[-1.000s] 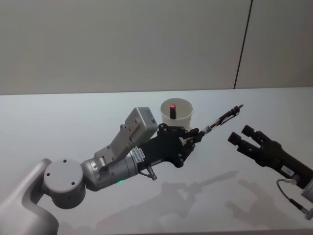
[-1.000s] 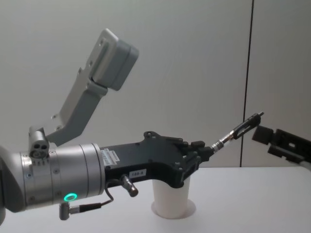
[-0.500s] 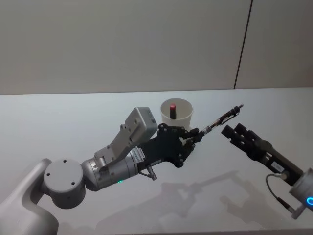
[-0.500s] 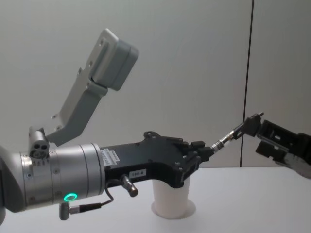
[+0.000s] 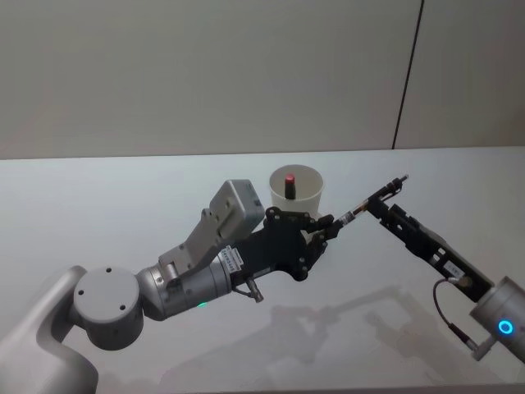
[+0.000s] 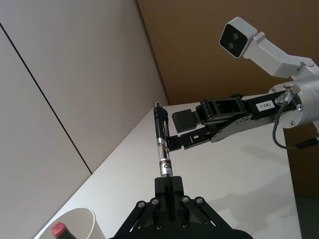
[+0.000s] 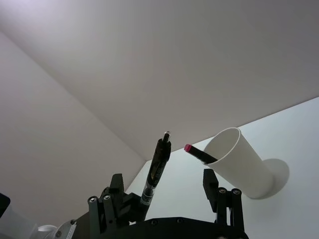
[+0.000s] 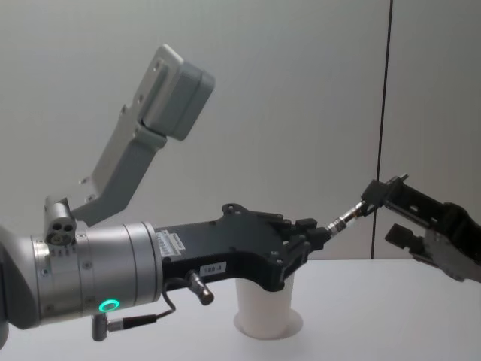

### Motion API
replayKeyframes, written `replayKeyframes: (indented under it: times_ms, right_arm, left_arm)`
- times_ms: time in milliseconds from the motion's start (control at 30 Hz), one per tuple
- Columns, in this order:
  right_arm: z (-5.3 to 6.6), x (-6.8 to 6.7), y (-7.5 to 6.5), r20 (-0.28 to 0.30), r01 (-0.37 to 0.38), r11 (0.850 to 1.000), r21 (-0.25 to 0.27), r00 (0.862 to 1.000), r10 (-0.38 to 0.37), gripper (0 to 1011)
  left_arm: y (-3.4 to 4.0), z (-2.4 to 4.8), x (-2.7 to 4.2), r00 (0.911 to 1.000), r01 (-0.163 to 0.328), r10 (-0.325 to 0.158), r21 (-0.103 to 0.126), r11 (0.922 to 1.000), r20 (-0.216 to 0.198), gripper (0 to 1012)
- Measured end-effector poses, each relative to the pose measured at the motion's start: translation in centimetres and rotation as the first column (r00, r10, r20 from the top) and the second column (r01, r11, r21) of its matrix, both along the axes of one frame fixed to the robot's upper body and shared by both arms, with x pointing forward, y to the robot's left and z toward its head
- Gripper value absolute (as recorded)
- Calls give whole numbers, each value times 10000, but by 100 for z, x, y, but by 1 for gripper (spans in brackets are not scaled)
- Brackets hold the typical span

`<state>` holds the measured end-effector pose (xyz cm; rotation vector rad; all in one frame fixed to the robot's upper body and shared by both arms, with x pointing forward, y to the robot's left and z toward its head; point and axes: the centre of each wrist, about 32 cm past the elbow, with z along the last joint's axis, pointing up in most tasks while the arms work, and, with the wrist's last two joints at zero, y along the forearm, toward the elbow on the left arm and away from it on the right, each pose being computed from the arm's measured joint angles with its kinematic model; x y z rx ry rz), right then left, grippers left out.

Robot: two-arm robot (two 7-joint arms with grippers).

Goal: Place the pen into the pen holder.

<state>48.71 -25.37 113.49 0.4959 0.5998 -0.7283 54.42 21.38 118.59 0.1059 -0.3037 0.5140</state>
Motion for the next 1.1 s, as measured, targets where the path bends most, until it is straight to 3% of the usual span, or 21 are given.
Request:
replayKeyframes:
  times_ms: [633,1100]
  right_arm:
    - [39,79,153,-241,3,9976,693,9997,13,1001]
    - [35,107,182,-160,49,9966,817,9999,-36,1001]
  left_arm:
    - [0,0,0,10000,0,0,1,10000,0,99]
    - [0,0,0,10000,0,0,1,10000,0,99]
